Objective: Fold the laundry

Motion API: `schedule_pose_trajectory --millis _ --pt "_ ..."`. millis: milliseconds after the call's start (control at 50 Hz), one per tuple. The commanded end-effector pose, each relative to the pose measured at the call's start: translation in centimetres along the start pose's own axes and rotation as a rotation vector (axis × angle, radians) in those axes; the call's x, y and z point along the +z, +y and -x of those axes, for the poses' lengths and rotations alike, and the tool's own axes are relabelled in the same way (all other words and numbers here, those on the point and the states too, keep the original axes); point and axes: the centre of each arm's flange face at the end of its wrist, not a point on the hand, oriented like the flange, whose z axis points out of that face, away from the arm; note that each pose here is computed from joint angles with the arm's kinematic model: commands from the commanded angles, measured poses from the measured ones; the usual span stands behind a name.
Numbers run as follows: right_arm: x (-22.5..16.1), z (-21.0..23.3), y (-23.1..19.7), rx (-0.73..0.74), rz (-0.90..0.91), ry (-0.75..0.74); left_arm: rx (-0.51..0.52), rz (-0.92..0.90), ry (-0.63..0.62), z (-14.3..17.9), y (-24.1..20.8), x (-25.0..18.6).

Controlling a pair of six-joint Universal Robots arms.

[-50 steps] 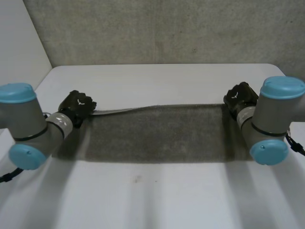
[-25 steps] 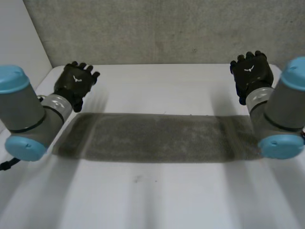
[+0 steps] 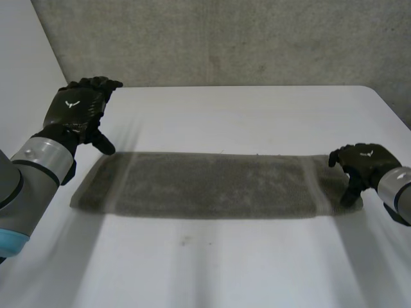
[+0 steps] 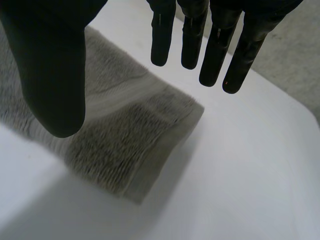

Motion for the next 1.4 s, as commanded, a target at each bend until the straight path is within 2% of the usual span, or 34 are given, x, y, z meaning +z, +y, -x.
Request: schedule_pose_trajectory --millis 20,400,520,560,600,620,660,680,720,840,880,940,980,1000,1040,1060,1080,1100,1120,1140,1160,1200,1220,1300,1400 --pt "1.3 0.4 2.7 -0.038 -0.032 0.007 0.009 -0.051 -0.025 0.3 0.6 0.0" --pt "2.6 0.7 4.5 -0.086 0.012 0.001 0.013 -0.059 -0.032 0.1 1.1 -0.3" --pt "3.0 -0.1 4.4 -0.149 0.012 0.040 0.013 -0.061 -0.031 0.0 1.1 -0.3" --pt "3.1 -1.1 4.3 -0.186 0.025 0.092 0.012 -0.059 -0.032 0.0 1.1 -0.3" --pt "3.2 -3.8 4.4 -0.264 0.088 0.238 0.012 -0.058 -0.032 0.0 1.1 -0.3" --pt "3.2 -3.8 4.4 -0.265 0.089 0.238 0.012 -0.058 -0.032 0.0 1.1 -0.3" --pt "3.3 -7.5 4.4 -0.330 0.131 0.405 0.013 -0.062 -0.033 0.0 1.0 -0.3" --pt "3.3 -7.5 4.4 -0.330 0.132 0.405 0.013 -0.062 -0.033 0.0 1.0 -0.3" --pt "3.2 -10.1 4.3 -0.381 0.163 0.507 0.013 -0.065 -0.035 0.0 0.9 -0.3" --pt "2.9 -10.9 2.7 -0.435 0.136 0.548 0.015 -0.087 -0.039 0.1 0.1 -0.5" --pt "2.3 -9.2 -0.5 -0.469 0.026 0.538 0.015 -0.087 -0.039 0.1 0.1 -0.5" --pt "1.9 -7.7 -2.4 -0.489 -0.045 0.521 0.016 -0.090 -0.041 0.2 -0.1 -0.7" --pt "1.1 -3.6 -5.9 -0.517 -0.193 0.443 0.017 -0.098 -0.042 0.2 -0.3 -0.7" --pt "1.1 -3.6 -5.9 -0.517 -0.193 0.443 0.017 -0.098 -0.042 0.2 -0.3 -0.7" --pt "-0.1 2.2 -8.9 -0.554 -0.354 0.306 0.017 -0.100 -0.040 0.1 -0.4 -0.7" --pt "-0.1 2.2 -8.9 -0.554 -0.354 0.305 0.017 -0.103 -0.041 0.1 -0.5 -0.8" --pt "-1.0 5.3 -10.0 -0.580 -0.429 0.223 0.018 -0.104 -0.042 0.2 -0.5 -0.8" --pt "-1.1 5.3 -10.0 -0.580 -0.430 0.223 0.018 -0.104 -0.042 0.2 -0.5 -0.8" --pt "-2.0 8.7 -10.7 -0.614 -0.502 0.127 0.018 -0.104 -0.042 0.2 -0.5 -0.8" --pt "-2.8 12.1 -10.7 -0.646 -0.563 0.019 0.018 -0.105 -0.042 0.2 -0.6 -0.9" --pt "-2.8 12.2 -10.7 -0.647 -0.563 0.018 0.018 -0.105 -0.042 0.2 -0.6 -0.9" --pt "-3.9 17.9 -10.1 -0.701 -0.652 -0.158 0.019 -0.109 -0.041 0.2 -0.7 -1.0" --pt "-3.9 17.9 -10.1 -0.701 -0.653 -0.159 0.019 -0.112 -0.042 0.2 -0.7 -1.0" --pt "-4.7 24.3 -8.0 -0.747 -0.700 -0.334 0.021 -0.113 -0.040 0.1 -0.8 -1.1" --pt "-4.3 28.7 -5.2 -0.777 -0.684 -0.438 0.020 -0.111 -0.034 -0.1 -0.8 -1.3"
